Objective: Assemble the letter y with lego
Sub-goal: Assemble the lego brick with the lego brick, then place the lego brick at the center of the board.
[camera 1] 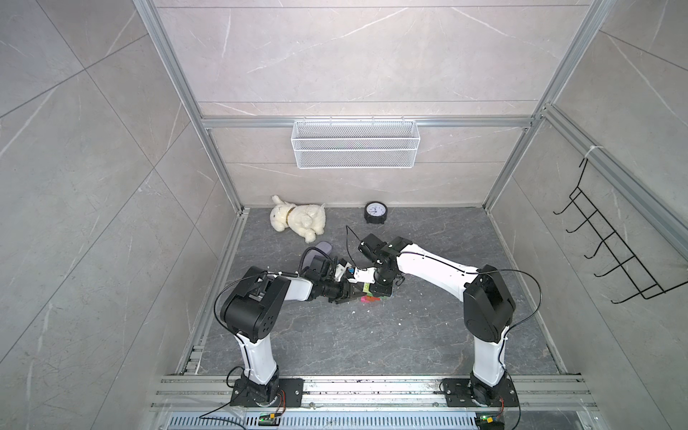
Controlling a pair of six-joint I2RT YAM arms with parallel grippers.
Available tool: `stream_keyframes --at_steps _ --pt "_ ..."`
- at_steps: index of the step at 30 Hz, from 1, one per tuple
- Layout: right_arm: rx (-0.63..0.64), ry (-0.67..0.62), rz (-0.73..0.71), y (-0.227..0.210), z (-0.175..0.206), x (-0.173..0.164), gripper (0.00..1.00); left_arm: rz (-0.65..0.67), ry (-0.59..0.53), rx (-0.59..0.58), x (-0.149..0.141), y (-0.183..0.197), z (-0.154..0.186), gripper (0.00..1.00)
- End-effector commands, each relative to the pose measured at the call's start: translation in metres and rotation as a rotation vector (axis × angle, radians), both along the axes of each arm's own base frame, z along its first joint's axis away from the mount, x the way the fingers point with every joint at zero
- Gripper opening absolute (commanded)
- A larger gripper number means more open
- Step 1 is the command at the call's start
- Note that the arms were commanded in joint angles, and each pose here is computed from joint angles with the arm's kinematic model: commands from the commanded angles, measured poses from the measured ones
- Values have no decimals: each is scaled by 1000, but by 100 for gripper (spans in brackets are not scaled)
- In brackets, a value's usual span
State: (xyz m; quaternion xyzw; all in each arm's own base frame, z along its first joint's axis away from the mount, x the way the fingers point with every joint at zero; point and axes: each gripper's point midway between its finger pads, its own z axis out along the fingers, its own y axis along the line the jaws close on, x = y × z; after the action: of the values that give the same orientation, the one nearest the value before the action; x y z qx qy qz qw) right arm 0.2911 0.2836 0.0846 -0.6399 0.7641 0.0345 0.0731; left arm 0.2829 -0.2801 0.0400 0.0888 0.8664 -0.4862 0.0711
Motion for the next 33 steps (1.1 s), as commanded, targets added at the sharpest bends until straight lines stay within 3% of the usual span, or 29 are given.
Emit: stream_keyframes --at_steps 1,11,17,20,23,28,33 --pt "61 -1 -19 7 18 1 23 31 2 13 1 8 2 63" --pt "185 31 -91 16 38 4 23 92 -58 29 20 33 20 65" --pt "304 119 -193 21 53 -3 23 126 -186 50 48 60 56 66" --pt "382 189 -285 24 57 -7 23 97 -320 106 62 77 86 66" --pt "454 263 -388 26 60 -9 23 -29 -532 200 63 86 121 70" --pt "542 357 -538 28 68 -12 24 -269 -827 237 45 85 160 80" --pt "613 407 -666 27 77 -6 23 -491 -1055 196 14 73 168 83"
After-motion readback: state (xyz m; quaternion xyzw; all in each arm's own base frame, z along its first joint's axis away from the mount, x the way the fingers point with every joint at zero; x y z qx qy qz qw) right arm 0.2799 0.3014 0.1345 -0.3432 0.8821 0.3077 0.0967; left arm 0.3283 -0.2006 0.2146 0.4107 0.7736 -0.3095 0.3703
